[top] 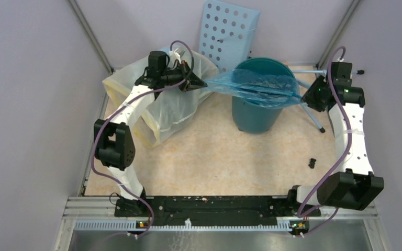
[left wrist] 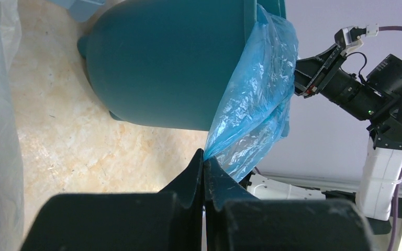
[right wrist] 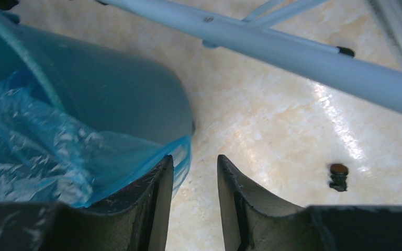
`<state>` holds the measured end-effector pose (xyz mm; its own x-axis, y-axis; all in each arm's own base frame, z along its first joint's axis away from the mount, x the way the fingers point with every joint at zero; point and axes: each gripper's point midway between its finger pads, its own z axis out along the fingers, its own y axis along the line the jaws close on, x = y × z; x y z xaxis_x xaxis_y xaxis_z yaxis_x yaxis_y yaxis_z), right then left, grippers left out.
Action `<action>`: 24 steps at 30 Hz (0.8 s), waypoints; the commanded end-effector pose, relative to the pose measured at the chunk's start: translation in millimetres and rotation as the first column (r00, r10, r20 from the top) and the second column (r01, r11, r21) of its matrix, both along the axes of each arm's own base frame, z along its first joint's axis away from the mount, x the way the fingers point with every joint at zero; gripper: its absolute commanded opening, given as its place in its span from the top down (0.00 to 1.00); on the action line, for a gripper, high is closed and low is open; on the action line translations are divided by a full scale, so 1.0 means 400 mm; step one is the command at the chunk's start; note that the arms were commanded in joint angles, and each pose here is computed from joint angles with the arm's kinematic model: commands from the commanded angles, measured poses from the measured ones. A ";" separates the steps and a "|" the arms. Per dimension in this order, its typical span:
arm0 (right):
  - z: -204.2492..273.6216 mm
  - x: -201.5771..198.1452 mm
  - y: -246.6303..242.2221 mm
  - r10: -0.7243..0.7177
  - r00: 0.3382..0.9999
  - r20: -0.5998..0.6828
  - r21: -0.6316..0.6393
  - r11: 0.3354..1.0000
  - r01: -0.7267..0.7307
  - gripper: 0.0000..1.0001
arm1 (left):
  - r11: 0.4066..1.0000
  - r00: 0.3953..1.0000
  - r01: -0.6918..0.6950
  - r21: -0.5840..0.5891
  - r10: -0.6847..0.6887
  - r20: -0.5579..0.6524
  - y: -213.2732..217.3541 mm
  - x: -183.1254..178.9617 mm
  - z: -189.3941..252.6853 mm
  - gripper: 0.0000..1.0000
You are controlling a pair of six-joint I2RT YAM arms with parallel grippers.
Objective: Put the trash bags into the trash bin
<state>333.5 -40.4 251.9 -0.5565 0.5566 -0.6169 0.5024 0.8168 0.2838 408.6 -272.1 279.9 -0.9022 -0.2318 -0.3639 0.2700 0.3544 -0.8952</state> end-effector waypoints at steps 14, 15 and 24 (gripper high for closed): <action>0.100 -0.115 0.142 0.069 0.994 0.080 0.270 0.959 -0.089 0.49 | 0.991 0.993 0.119 -0.064 -0.119 -0.003 -0.038 -0.128 0.071 1.00; 0.118 -0.112 0.144 0.068 0.993 0.097 0.274 0.957 -0.093 0.44 | 0.991 0.992 0.122 -0.061 -0.122 -0.005 -0.037 -0.131 0.069 1.00; 0.138 -0.099 0.204 0.108 0.990 0.095 0.412 0.901 -0.138 0.48 | 0.987 0.988 0.156 -0.035 -0.156 -0.010 -0.032 -0.150 0.054 1.00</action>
<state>293.3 29.7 292.0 -0.6013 0.6787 -0.4217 0.3975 0.7119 0.5790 360.9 -288.5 284.5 -0.9490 -0.1321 -0.2861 0.2375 0.2969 -0.9249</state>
